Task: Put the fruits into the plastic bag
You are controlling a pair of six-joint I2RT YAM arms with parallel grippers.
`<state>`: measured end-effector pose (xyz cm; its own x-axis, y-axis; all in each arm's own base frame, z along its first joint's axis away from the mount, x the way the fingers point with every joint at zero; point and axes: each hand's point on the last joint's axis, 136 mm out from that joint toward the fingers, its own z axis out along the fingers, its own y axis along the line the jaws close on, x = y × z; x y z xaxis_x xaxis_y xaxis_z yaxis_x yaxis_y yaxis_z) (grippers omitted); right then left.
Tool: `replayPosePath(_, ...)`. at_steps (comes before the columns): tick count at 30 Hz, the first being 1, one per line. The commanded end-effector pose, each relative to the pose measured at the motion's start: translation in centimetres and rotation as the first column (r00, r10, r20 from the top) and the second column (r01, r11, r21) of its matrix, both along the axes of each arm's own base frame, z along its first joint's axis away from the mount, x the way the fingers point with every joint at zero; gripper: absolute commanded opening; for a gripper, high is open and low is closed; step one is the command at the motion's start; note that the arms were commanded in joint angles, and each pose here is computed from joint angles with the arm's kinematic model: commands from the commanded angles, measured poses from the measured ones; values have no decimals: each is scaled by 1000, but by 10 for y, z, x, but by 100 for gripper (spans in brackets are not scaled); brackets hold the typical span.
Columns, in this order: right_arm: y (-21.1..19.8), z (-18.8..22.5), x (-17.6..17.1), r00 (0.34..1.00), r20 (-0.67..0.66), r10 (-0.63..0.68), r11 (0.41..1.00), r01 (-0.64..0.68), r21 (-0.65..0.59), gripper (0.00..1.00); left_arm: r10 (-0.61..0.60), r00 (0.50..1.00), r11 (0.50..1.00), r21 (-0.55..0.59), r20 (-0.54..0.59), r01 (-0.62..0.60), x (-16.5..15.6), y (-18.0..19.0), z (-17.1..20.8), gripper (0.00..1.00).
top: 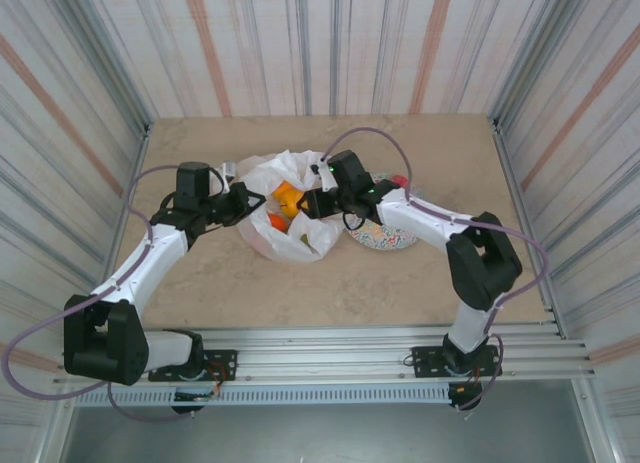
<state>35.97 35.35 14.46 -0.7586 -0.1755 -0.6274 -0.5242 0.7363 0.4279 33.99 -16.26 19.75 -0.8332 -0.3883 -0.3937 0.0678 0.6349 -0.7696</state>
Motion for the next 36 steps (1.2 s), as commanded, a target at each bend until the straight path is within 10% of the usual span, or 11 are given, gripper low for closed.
replayPosePath(1,29,11,8,1000,-5,-3,996,3,92,51,-21,999,1000,-13,32,21,-1,-4,11,0)
replayPosePath(23,82,-14,17,997,-80,-22,985,36,171,71,-3,998,1000,-24,65,4,1,-3,22,0)
replayPosePath(36,40,14,8,1000,-2,-29,993,29,112,83,3,998,1000,-21,63,-1,2,0,21,0)
